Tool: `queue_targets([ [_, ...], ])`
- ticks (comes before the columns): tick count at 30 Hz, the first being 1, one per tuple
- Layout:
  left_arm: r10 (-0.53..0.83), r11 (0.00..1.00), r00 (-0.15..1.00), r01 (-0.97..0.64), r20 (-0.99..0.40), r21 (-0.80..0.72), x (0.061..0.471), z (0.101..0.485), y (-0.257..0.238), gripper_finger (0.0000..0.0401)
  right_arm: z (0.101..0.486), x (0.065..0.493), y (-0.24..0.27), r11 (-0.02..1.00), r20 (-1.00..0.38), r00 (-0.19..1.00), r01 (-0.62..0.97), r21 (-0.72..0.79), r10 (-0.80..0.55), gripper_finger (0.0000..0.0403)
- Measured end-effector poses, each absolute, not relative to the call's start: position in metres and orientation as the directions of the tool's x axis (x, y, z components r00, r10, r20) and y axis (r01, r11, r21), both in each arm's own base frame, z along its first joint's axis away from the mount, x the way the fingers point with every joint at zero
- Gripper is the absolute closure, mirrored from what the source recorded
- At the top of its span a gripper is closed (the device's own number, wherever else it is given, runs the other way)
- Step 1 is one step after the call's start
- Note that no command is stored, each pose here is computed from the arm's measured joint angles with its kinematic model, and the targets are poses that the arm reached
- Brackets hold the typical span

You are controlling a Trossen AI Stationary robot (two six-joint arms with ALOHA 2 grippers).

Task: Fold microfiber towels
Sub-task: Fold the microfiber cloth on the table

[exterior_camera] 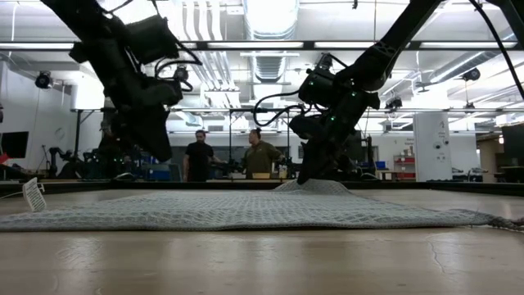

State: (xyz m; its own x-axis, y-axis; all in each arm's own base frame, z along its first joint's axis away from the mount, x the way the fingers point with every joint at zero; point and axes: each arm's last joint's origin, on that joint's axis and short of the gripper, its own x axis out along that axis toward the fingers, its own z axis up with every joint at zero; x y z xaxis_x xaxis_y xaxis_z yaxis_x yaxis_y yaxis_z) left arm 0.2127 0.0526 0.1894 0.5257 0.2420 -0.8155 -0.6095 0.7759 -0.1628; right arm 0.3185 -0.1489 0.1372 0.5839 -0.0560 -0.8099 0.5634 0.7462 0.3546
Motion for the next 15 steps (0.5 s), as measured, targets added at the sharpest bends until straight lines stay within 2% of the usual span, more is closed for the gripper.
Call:
queue_targets([
  [5, 0.282, 0.762, 0.48, -0.638, -0.831, -0.111, 0.204, 0.188, 0.073, 0.0263, 0.137, 0.319, -0.149, 0.746, -0.81, 0.584, 0.563, 0.355, -0.056, 0.0394],
  [11, 0.248, 0.739, 0.491, -0.653, -0.835, -0.164, 0.197, 0.188, 0.092, 0.0263, 0.137, 0.319, -0.149, 0.756, -0.809, 0.585, 0.554, 0.348, -0.056, 0.0394],
  [15, 0.268, 0.741, 0.487, -0.655, -0.831, -0.145, 0.193, 0.188, 0.1, 0.0263, 0.137, 0.319, -0.149, 0.758, -0.809, 0.585, 0.552, 0.347, -0.056, 0.0394],
])
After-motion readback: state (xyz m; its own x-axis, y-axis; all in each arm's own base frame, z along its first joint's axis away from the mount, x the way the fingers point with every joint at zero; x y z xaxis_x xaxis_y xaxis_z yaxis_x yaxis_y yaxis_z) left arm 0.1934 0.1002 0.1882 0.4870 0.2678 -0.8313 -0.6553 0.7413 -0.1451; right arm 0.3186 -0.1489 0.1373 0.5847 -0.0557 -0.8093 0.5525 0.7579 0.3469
